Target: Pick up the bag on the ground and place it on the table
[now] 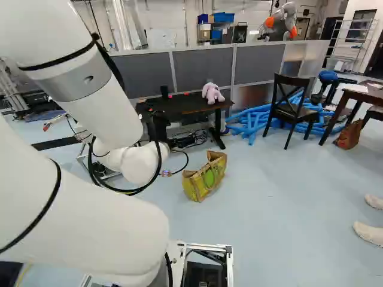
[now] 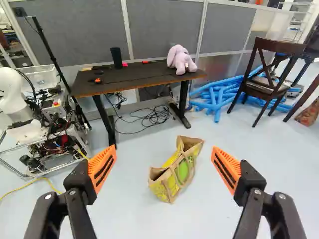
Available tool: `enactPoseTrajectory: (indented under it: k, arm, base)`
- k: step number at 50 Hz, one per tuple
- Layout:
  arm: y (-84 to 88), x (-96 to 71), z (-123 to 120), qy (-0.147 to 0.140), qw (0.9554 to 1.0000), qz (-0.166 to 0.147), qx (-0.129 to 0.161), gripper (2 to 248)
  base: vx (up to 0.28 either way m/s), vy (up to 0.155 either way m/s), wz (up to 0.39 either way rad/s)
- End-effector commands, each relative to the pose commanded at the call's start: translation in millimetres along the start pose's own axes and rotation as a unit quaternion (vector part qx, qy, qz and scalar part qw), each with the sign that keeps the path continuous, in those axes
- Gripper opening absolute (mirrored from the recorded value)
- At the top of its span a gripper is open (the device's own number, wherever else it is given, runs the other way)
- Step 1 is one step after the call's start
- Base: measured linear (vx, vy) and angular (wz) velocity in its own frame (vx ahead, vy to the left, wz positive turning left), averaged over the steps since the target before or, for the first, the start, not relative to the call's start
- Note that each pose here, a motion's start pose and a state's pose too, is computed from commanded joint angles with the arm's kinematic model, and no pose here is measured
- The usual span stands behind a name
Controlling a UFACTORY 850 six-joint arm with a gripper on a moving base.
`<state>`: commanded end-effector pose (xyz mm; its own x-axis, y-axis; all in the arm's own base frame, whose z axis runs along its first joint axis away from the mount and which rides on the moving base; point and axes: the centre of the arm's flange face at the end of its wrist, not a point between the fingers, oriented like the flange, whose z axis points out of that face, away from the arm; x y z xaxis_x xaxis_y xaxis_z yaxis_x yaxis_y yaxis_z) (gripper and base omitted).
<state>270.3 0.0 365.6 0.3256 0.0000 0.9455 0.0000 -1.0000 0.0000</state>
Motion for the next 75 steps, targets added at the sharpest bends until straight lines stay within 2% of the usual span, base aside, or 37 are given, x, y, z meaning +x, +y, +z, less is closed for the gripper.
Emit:
enactPoseTrajectory:
  k: [75]
  arm:
    - [0.0,0.0,0.0,0.000,1.0000,0.000,0.000,247]
  base:
    - [0.117,-0.057,-0.001]
